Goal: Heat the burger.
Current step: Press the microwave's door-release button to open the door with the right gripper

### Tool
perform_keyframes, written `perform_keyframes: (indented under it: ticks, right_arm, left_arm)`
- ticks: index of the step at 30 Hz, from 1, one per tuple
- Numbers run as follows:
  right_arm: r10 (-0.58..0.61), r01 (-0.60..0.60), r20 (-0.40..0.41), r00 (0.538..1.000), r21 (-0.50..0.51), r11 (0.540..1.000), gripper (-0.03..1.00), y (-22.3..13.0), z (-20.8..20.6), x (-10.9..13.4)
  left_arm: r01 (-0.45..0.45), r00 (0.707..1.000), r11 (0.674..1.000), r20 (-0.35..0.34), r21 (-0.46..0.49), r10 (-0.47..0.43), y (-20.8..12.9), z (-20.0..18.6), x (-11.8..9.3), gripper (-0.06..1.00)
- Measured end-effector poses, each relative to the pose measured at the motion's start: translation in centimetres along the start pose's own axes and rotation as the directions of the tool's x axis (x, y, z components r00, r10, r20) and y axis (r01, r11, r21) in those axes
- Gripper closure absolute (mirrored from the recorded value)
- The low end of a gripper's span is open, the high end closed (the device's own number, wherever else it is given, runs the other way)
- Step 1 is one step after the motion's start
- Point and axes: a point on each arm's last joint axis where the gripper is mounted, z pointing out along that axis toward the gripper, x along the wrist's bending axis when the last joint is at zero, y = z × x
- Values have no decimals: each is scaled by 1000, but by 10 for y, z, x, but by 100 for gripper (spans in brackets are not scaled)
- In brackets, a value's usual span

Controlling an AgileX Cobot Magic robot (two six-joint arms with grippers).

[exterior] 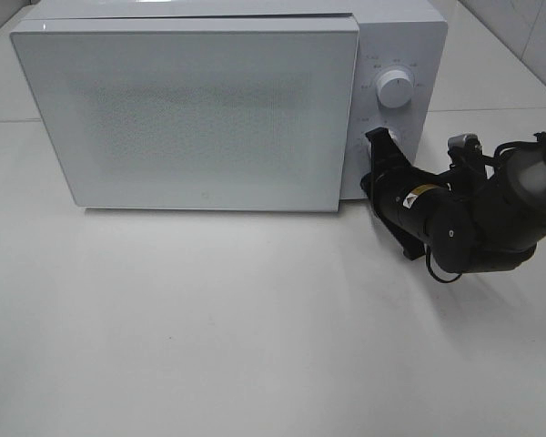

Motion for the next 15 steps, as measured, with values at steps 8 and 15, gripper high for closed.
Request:
perform_keyframes:
  ticks: [8,15]
  right_arm:
    - [5,-5,14,1000,2,1000,95,0,1,0]
    - [10,-10,36,999,17,1000,95,2,-3,6]
  left_arm:
    - [0,1000,1000,0,0,0,0,0,0,94]
    - [0,1000,1000,0,0,0,0,0,0,94]
